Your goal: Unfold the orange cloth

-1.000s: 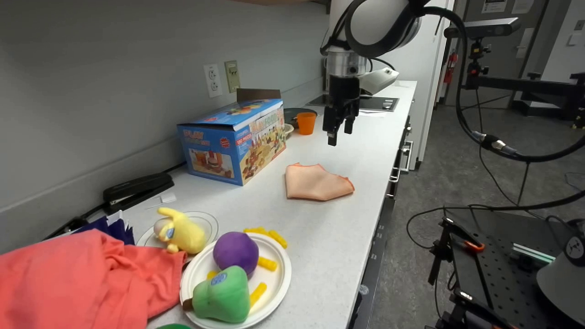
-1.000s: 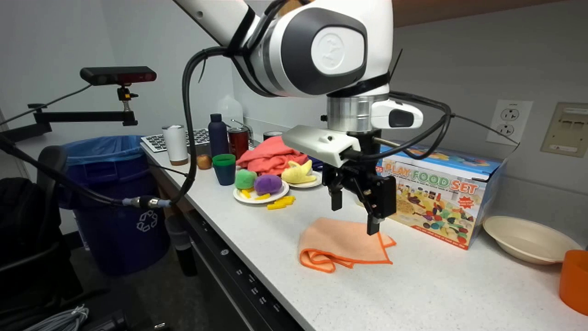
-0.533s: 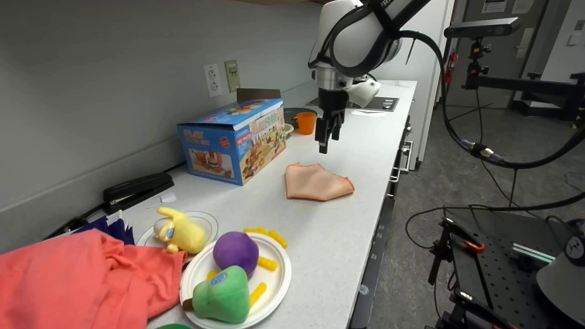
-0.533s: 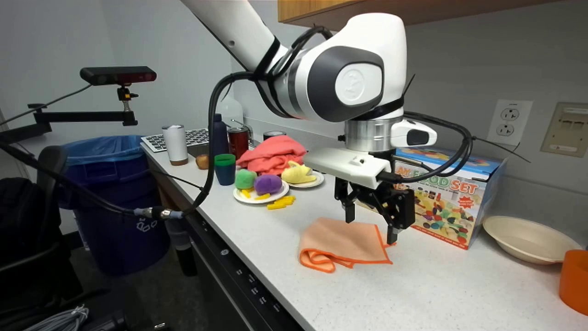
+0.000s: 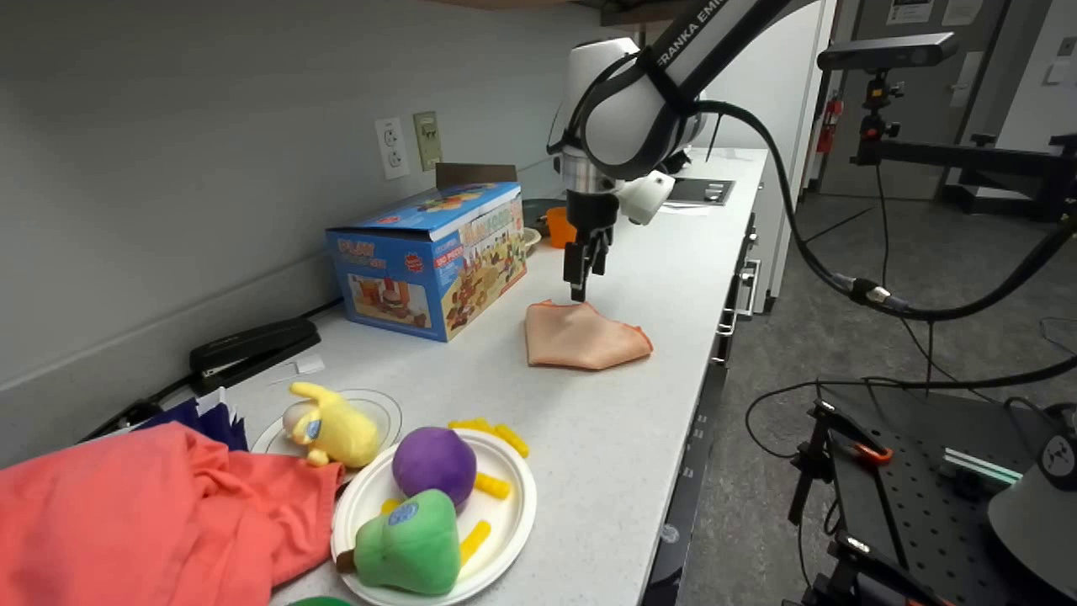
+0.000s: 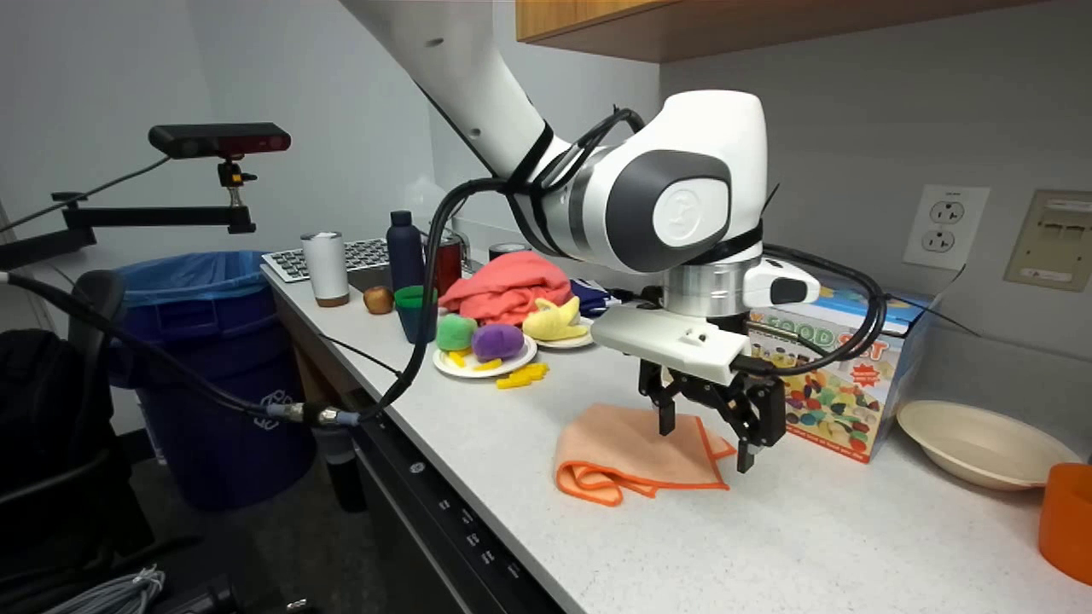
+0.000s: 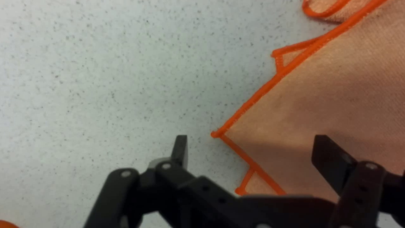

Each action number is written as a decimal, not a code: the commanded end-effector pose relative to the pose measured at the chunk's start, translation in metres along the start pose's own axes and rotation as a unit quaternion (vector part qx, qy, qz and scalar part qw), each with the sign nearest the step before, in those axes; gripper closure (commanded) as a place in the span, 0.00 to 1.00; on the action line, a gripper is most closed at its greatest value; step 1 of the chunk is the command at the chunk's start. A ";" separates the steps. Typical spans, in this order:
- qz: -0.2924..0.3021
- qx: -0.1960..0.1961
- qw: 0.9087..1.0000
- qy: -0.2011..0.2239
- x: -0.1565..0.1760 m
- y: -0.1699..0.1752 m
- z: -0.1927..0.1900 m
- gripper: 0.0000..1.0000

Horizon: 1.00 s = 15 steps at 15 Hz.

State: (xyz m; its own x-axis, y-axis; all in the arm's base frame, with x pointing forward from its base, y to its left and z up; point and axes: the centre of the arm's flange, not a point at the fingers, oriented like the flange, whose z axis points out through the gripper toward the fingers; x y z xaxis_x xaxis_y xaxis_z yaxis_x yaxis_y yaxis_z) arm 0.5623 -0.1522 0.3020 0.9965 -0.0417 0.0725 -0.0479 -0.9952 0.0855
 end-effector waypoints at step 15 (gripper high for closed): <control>0.014 0.046 0.999 -0.003 0.022 0.031 0.032 0.00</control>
State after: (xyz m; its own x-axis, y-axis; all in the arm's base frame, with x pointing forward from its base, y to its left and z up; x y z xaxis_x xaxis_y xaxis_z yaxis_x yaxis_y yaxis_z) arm 0.5805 -0.1689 0.2761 0.9945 -0.0758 0.0721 -0.0758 -0.9971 -0.0032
